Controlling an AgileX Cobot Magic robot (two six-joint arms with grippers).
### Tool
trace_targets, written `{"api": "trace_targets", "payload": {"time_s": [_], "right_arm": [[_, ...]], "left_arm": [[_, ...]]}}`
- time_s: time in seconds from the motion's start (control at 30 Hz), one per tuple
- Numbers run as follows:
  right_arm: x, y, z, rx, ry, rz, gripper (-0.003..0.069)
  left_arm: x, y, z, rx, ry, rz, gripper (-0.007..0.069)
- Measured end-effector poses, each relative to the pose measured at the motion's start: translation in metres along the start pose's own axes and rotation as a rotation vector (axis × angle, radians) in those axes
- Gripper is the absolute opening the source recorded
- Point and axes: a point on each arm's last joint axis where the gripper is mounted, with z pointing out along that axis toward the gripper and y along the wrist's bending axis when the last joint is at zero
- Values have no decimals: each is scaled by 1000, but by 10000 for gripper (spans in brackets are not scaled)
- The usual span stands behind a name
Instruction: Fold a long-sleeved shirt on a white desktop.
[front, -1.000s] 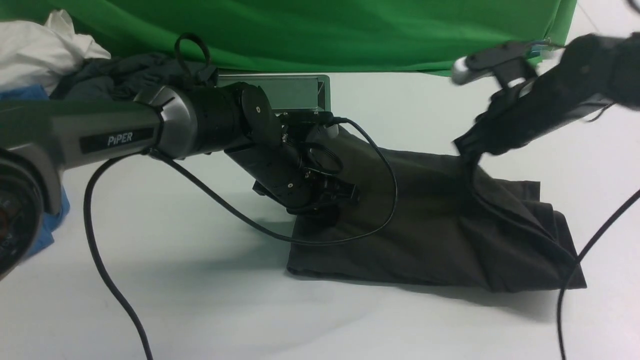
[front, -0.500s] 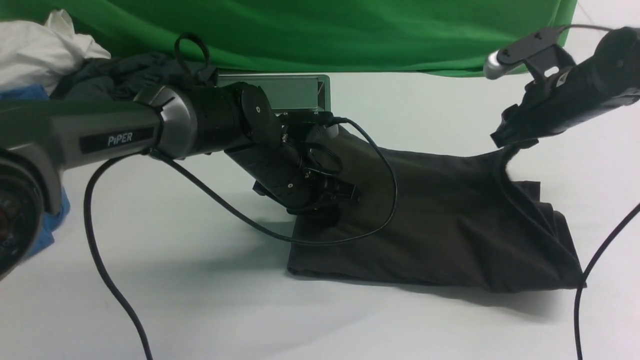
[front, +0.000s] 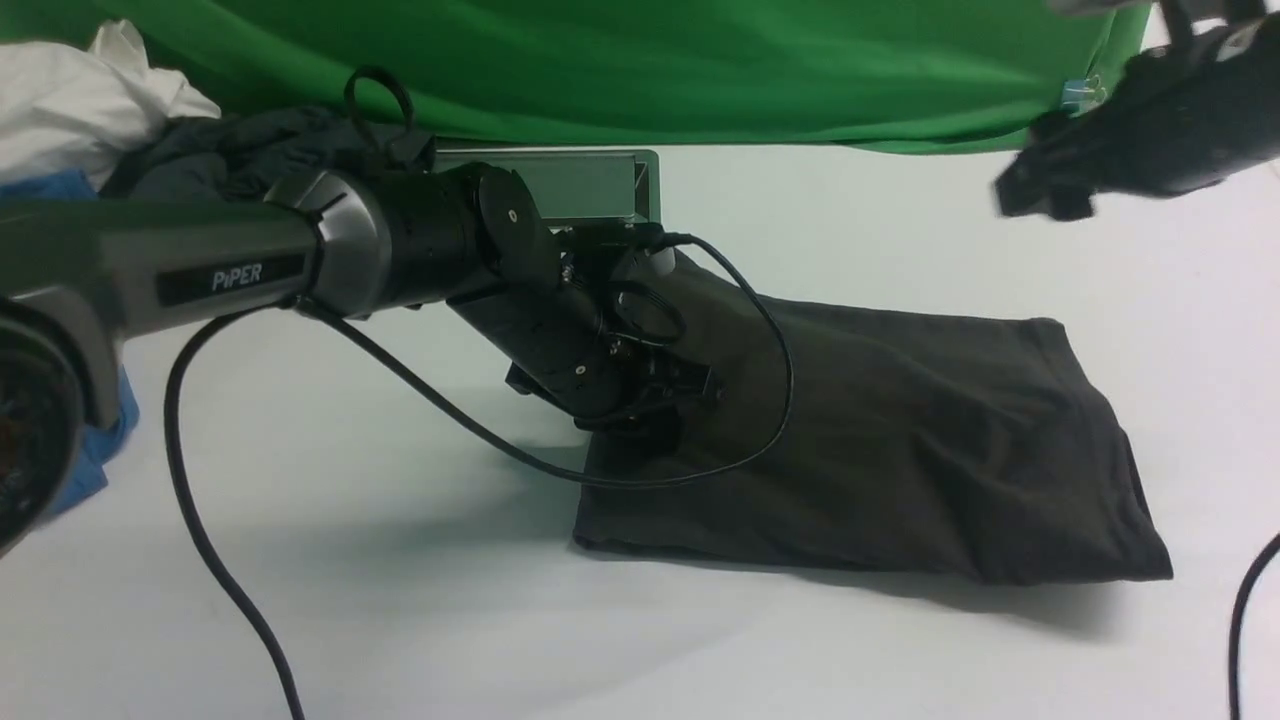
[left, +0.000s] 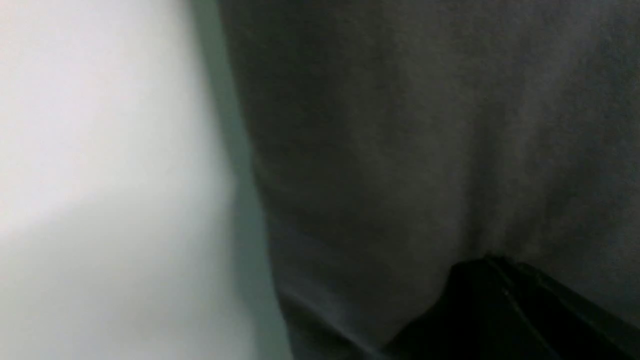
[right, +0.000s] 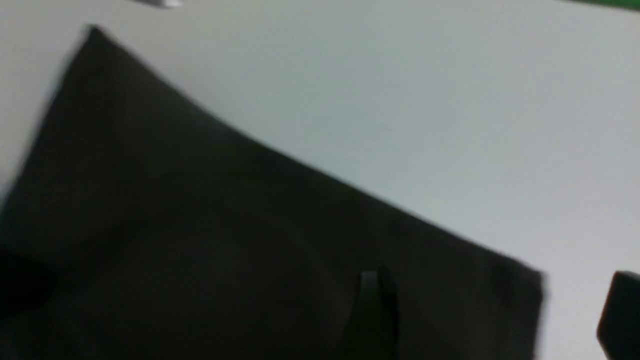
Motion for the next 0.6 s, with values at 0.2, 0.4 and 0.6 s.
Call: {"api": "trace_targets", "payload": {"time_s": [0.2,0.4,0.6], "right_arm": [[8,36,21,-101,96,-72,168],[29,58,69,-148,272,-128,30],[54,74,123,-149,399,-204,30]], "left_arm": [[-9,-16,-61,-60,-117,132,57],[-6,-21,-128,-245,-208,178,223],[10,-21,-168,-363,-173,161,373]]}}
